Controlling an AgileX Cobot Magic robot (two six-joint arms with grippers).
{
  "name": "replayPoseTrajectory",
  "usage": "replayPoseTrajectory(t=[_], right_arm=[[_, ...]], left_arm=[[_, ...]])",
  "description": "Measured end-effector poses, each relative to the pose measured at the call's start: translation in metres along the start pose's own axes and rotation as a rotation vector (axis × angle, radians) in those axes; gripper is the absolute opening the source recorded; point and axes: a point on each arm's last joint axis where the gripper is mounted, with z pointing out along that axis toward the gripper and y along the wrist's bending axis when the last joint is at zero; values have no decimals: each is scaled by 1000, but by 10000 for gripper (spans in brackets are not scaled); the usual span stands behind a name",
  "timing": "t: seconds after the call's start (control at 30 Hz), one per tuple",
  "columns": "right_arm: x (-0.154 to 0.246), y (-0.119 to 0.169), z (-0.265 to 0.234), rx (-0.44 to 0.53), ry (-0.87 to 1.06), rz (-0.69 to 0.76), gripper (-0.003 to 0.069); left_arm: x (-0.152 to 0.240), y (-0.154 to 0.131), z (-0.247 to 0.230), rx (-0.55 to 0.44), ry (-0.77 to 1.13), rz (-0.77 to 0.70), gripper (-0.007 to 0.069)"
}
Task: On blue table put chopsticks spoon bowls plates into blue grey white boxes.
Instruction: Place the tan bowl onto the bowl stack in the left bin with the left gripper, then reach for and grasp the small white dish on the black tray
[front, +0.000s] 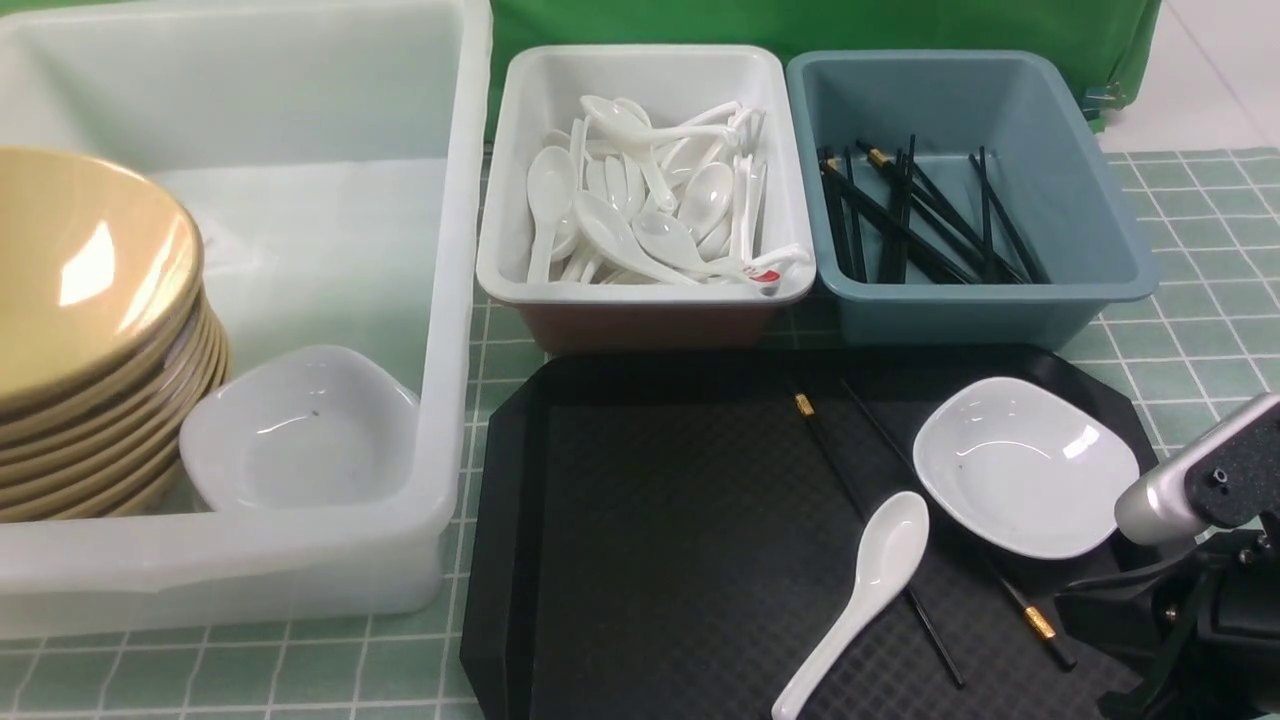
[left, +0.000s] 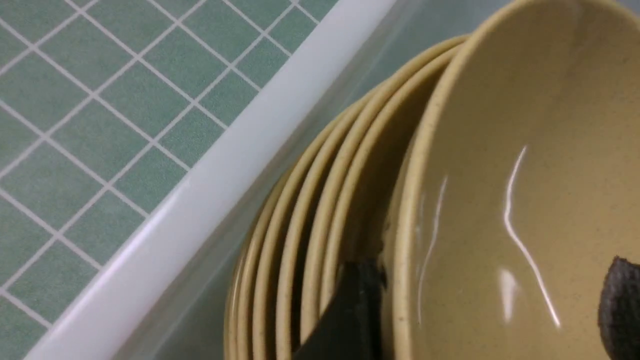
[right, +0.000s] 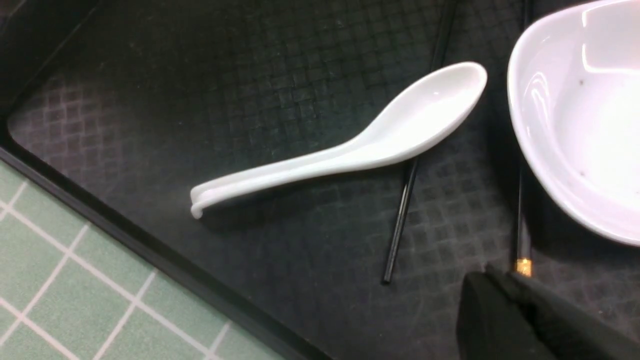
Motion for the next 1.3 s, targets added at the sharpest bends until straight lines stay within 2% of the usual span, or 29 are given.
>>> replayPoseTrajectory(t=[0.07,0.2,0.33,0.4,0.43,0.53,0.57,0.6,0.63,0.67,0.7,0.77,0.87,1.03,1.23,1.3], right_arm=[[0,0,0,0,0,0,54],[0,0,0,0,-2,7,61],[-1,-2,-1,8,-2,50,111],[-8,-7,-4,23,-1,107,206],[-11,-8,-5,24,-5,111,206],[-30,-22,-6,50,19,160,337],[-35,-25,-5,56,27,169,350],[-47,-35,-1,69,45,194,396],[-52,-41,5,74,62,204,418],[-53,-42,8,74,74,208,423],[-60,-49,19,76,98,220,428],[-64,-56,38,73,149,210,420],[-71,-69,63,86,196,176,390],[-78,-88,97,100,243,151,379],[-70,-87,136,73,331,187,379],[-75,-71,149,61,322,184,386]], left_arm=[[-2,-3,-11,8,-5,5,656],[-6,-10,-38,22,-63,36,659],[-1,-27,-83,95,-181,116,656],[9,-48,-106,200,-226,215,629],[12,-52,-111,220,-233,234,619],[32,-79,-128,370,-229,386,489],[36,-84,-129,398,-220,410,467],[51,-94,-134,470,-198,473,347],[65,-98,-134,514,-168,512,281],[67,-99,-133,519,-159,518,281],[85,-99,-132,554,-121,566,170],[112,-92,-124,570,-60,642,58],[149,-73,-105,532,19,746,3],[191,-42,-80,479,97,777,1],[200,-34,-74,508,-10,702,1],[195,-35,-78,527,-88,681,1]])
